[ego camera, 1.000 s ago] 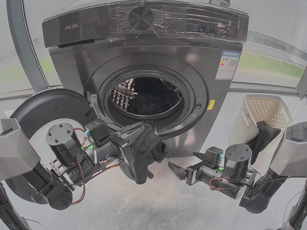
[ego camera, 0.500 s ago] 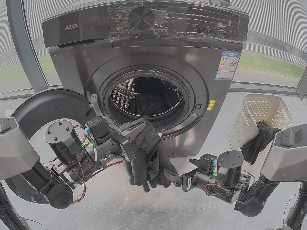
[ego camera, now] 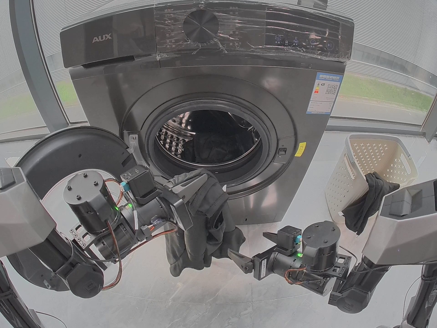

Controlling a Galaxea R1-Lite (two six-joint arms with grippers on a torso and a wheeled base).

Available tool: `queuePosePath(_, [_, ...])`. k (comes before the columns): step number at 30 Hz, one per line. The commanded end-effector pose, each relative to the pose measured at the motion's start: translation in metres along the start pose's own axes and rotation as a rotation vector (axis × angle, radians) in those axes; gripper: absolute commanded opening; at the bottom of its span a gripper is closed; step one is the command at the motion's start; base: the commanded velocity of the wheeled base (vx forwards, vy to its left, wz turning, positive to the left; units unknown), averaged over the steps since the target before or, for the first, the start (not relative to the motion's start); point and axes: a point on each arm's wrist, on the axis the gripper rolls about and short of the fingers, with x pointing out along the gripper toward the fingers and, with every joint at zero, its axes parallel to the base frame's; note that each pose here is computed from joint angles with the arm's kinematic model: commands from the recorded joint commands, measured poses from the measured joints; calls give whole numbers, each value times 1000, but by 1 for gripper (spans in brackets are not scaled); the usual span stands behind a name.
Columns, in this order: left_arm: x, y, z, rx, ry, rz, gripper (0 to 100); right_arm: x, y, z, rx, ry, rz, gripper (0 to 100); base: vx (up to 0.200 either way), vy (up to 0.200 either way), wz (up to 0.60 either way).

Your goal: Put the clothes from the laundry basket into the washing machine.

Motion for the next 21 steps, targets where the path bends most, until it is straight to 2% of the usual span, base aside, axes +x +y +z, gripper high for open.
queuePosePath(1, [-2,0,0,1,0,0,0,10,3,-7,-3,4,9,100,0,0,0])
queuePosePath(10, [-3,-1,4,5,-13,-1,0,39,-3,-14,2,-24,-15,100,0,0,0])
queuePosePath(14, [-2,-1,5,6,-18,8,0,45,-6,-14,-10,-33,-23,100,0,0,0])
queuePosePath(21, [-2,-1,5,5,-20,11,0,55,-3,-11,-10,-58,-17,100,0,0,0])
